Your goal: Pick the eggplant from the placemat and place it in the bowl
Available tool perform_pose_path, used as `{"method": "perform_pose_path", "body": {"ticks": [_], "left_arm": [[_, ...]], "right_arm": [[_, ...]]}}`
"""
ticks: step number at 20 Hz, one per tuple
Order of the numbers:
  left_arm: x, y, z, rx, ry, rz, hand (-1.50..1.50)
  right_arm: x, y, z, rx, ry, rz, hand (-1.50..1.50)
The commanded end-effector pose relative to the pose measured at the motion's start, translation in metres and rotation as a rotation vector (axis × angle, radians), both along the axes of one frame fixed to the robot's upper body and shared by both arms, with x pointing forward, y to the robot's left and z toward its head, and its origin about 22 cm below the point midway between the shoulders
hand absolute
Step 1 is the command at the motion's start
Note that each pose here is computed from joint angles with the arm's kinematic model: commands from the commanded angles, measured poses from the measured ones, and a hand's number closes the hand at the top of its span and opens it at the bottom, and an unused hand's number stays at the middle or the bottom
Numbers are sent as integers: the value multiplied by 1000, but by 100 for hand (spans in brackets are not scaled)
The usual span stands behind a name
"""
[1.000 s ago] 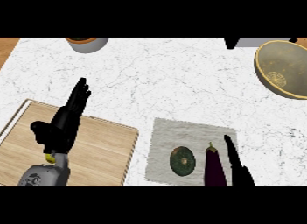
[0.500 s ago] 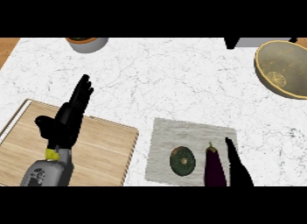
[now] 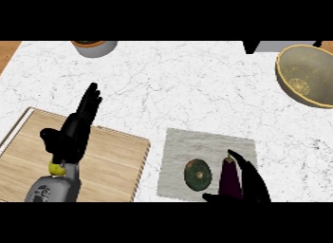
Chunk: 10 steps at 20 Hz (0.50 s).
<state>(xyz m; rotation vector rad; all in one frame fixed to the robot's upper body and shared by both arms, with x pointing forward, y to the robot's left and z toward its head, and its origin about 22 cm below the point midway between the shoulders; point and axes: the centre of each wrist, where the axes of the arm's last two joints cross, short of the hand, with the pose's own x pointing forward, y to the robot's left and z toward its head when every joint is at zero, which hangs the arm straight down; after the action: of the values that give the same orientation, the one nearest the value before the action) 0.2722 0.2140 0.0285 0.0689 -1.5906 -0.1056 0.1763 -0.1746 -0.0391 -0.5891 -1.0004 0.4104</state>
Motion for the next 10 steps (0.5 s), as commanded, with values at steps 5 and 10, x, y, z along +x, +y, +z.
{"method": "perform_pose_path", "body": {"ticks": [5, 10], "left_arm": [[8, 2, 3, 4, 5, 2, 0], [-4, 3, -4, 0, -11, -15, 0]], "right_arm": [[-7, 8, -6, -93, 20, 225, 150], [11, -28, 6, 32, -94, 358, 150]]}}
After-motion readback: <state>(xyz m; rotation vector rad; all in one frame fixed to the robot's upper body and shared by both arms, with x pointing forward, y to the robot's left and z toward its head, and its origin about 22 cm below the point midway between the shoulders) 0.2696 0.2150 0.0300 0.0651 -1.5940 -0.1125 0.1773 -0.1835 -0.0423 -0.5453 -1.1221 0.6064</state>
